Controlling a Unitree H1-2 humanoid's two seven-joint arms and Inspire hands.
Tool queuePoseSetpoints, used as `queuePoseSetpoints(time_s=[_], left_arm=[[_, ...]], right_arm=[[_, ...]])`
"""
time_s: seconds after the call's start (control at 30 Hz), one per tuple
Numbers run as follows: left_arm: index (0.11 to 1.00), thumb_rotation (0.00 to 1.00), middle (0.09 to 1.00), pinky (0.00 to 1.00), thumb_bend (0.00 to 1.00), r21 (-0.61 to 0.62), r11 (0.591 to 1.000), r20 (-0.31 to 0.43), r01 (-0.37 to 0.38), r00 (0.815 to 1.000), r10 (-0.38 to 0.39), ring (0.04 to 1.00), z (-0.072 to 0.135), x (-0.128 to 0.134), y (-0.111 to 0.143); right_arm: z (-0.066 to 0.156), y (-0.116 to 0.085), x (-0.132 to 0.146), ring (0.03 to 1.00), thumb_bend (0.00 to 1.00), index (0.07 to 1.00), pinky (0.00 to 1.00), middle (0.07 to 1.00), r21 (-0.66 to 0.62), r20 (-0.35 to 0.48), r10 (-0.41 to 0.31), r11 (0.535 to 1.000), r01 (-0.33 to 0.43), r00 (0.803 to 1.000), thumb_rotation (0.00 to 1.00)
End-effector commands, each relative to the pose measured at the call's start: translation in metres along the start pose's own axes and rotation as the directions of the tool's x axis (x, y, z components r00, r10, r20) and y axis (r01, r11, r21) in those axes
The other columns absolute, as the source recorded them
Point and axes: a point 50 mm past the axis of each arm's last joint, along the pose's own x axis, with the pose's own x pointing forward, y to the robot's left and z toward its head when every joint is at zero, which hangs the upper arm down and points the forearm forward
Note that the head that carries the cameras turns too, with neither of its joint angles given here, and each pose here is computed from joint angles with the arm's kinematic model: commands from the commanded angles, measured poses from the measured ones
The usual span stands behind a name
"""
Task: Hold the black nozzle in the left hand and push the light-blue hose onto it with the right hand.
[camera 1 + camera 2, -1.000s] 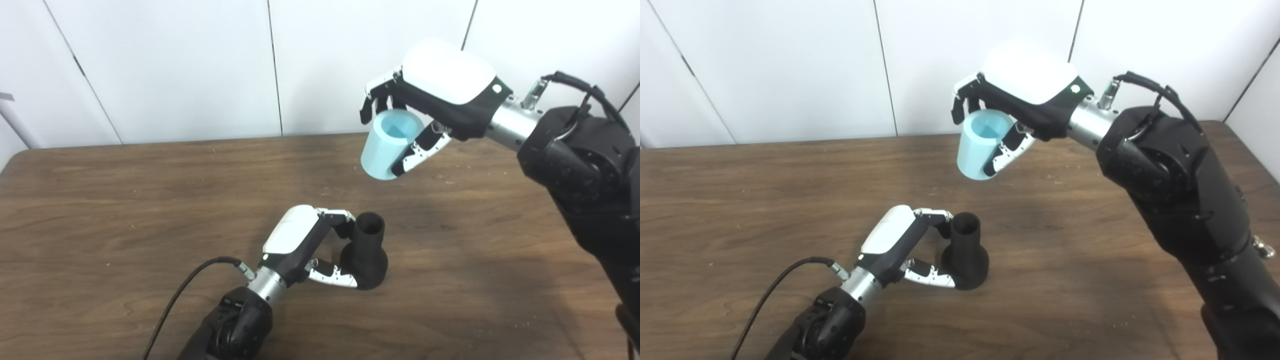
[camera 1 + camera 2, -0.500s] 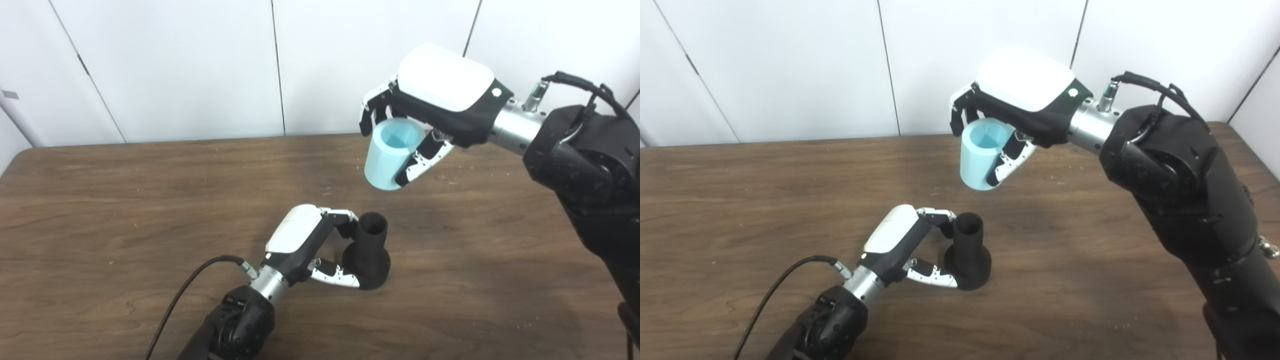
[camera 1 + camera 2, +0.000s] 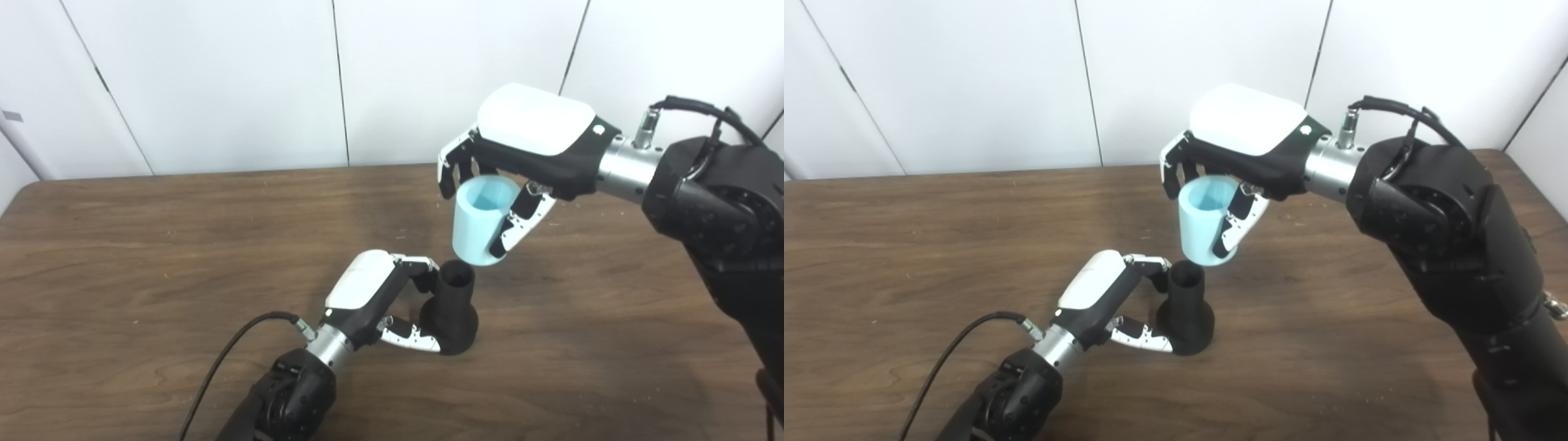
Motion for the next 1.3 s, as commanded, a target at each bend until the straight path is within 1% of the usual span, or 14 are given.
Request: queuePoseSetpoints(time_s=[0.0, 0.07, 0.23, 0.4, 0.63, 0.9, 1.0, 1.07, 1.17, 1.27], left_arm=[[0.475, 0.00, 0.499, 0.79, 0.52, 0.036, 0.989, -0.110, 0.146, 0.984, -0.141, 0.574, -0.024, -0.016, -0.020], [0.475, 0.00, 0.499, 0.79, 0.52, 0.037, 0.989, -0.110, 0.146, 0.984, -0.141, 0.574, -0.024, -0.015, -0.020], [0.476, 0.00, 0.498, 0.79, 0.52, 0.039, 0.989, -0.109, 0.145, 0.984, -0.140, 0.574, -0.023, -0.015, -0.020], [0.475, 0.00, 0.499, 0.79, 0.52, 0.040, 0.989, -0.109, 0.145, 0.984, -0.140, 0.574, -0.024, -0.014, -0.020], [0.475, 0.00, 0.499, 0.79, 0.52, 0.041, 0.989, -0.109, 0.145, 0.984, -0.139, 0.575, -0.023, -0.015, -0.020], [0.473, 0.00, 0.500, 0.79, 0.52, 0.040, 0.989, -0.111, 0.145, 0.984, -0.139, 0.575, -0.023, -0.016, -0.020], [0.476, 0.00, 0.497, 0.79, 0.52, 0.040, 0.989, -0.111, 0.145, 0.984, -0.140, 0.574, -0.022, -0.016, -0.022], [0.477, 0.00, 0.496, 0.79, 0.52, 0.041, 0.988, -0.111, 0.146, 0.984, -0.141, 0.574, -0.023, -0.017, -0.022], [0.476, 0.00, 0.497, 0.79, 0.52, 0.042, 0.988, -0.112, 0.147, 0.984, -0.142, 0.574, -0.023, -0.017, -0.021], [0.476, 0.00, 0.497, 0.80, 0.52, 0.043, 0.988, -0.113, 0.148, 0.983, -0.143, 0.575, -0.024, -0.017, -0.019]], right_arm=[[0.010, -0.028, -0.002, 0.338, 0.51, 0.539, 0.21, 0.449, -0.044, 0.017, -0.055, 0.997, 0.056, 0.998, 0.00], [0.013, -0.030, -0.002, 0.336, 0.51, 0.538, 0.20, 0.449, -0.041, 0.019, -0.045, 0.998, 0.046, 0.999, 0.00], [0.018, -0.034, -0.002, 0.331, 0.51, 0.536, 0.19, 0.447, -0.038, 0.053, -0.038, 0.998, 0.040, 0.998, 0.00], [0.020, -0.035, 0.000, 0.341, 0.51, 0.528, 0.21, 0.457, -0.086, 0.104, -0.053, 0.994, 0.063, 0.993, 0.00], [0.021, -0.033, 0.001, 0.351, 0.51, 0.523, 0.22, 0.464, -0.104, 0.122, -0.071, 0.991, 0.083, 0.990, 0.00], [0.021, -0.027, 0.002, 0.349, 0.51, 0.526, 0.22, 0.453, -0.089, 0.135, -0.108, 0.989, 0.121, 0.985, 0.00], [0.018, -0.019, 0.001, 0.362, 0.51, 0.528, 0.25, 0.456, -0.081, 0.165, -0.162, 0.981, 0.177, 0.973, 0.00], [0.017, -0.016, 0.001, 0.367, 0.51, 0.528, 0.26, 0.456, -0.081, 0.178, -0.184, 0.976, 0.201, 0.967, 0.00], [0.015, -0.013, 0.001, 0.369, 0.51, 0.528, 0.26, 0.455, -0.084, 0.186, -0.197, 0.973, 0.215, 0.963, 0.00], [0.013, -0.010, 0.000, 0.370, 0.51, 0.527, 0.25, 0.450, -0.085, 0.181, -0.195, 0.973, 0.213, 0.964, 0.00]])
